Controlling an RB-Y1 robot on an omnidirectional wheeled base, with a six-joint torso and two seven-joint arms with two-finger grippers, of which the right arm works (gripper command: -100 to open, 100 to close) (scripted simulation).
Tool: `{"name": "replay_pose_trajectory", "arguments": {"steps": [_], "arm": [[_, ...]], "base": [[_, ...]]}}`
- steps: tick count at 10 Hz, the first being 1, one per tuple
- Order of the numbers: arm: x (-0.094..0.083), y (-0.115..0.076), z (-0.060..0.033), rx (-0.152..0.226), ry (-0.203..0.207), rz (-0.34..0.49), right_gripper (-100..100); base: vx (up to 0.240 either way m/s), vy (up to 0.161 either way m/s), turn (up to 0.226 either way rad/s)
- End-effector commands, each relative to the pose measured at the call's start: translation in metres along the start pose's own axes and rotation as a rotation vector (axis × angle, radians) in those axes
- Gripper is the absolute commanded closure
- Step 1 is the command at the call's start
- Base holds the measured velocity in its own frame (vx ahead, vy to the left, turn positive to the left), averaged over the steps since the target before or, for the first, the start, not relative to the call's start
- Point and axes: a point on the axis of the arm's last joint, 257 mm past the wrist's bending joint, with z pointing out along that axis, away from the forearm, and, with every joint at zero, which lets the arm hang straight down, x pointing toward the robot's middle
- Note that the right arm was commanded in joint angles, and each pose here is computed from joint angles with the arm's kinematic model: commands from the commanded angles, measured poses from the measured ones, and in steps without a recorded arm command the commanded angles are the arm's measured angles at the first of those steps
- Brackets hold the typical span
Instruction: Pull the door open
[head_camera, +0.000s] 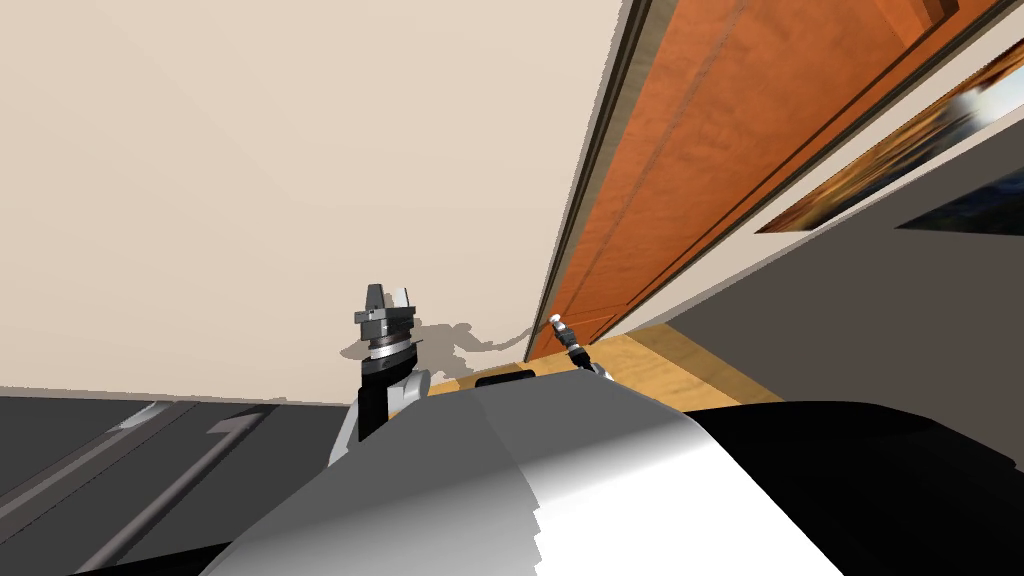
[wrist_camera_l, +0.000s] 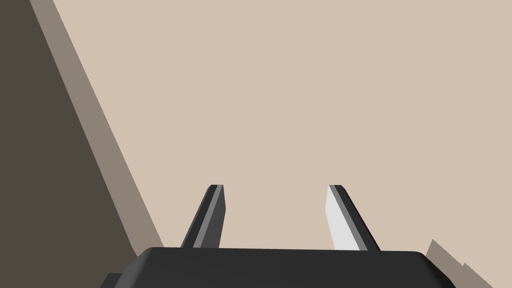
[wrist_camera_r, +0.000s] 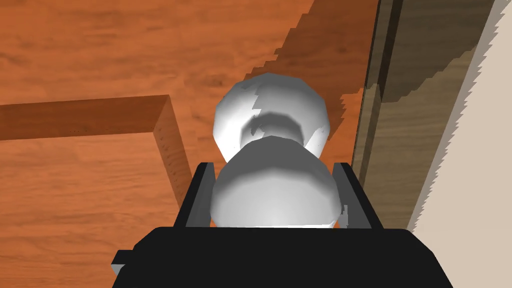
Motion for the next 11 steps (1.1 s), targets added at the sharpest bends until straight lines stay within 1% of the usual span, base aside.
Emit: {"name": "replay_pose_trajectory", "arguments": {"steps": [1,4,6,7,10,11], "arm": [[-0.0005,0.0008,0.0004,0.004,-0.004,0.045,100],[-0.0022,-0.0015,0.0014,0.016,-0.012,0.123,100],[-0.0038,-0.0037,0.0023,0.027,-0.020,0.193,100],[-0.0038,-0.0037,0.0023,0.027,-0.020,0.199,100],[-0.0061,-0.0071,0.0035,0.044,-0.033,0.306,100],[-0.0061,-0.0071,0.0035,0.044,-0.033,0.316,100]], "base": [[-0.043,-0.021,0.061],[-0.044,-0.021,0.072],[-0.056,-0.024,0.087],[-0.046,-0.024,0.043],[-0.049,-0.023,0.086],[-0.039,-0.022,0.038]]}}
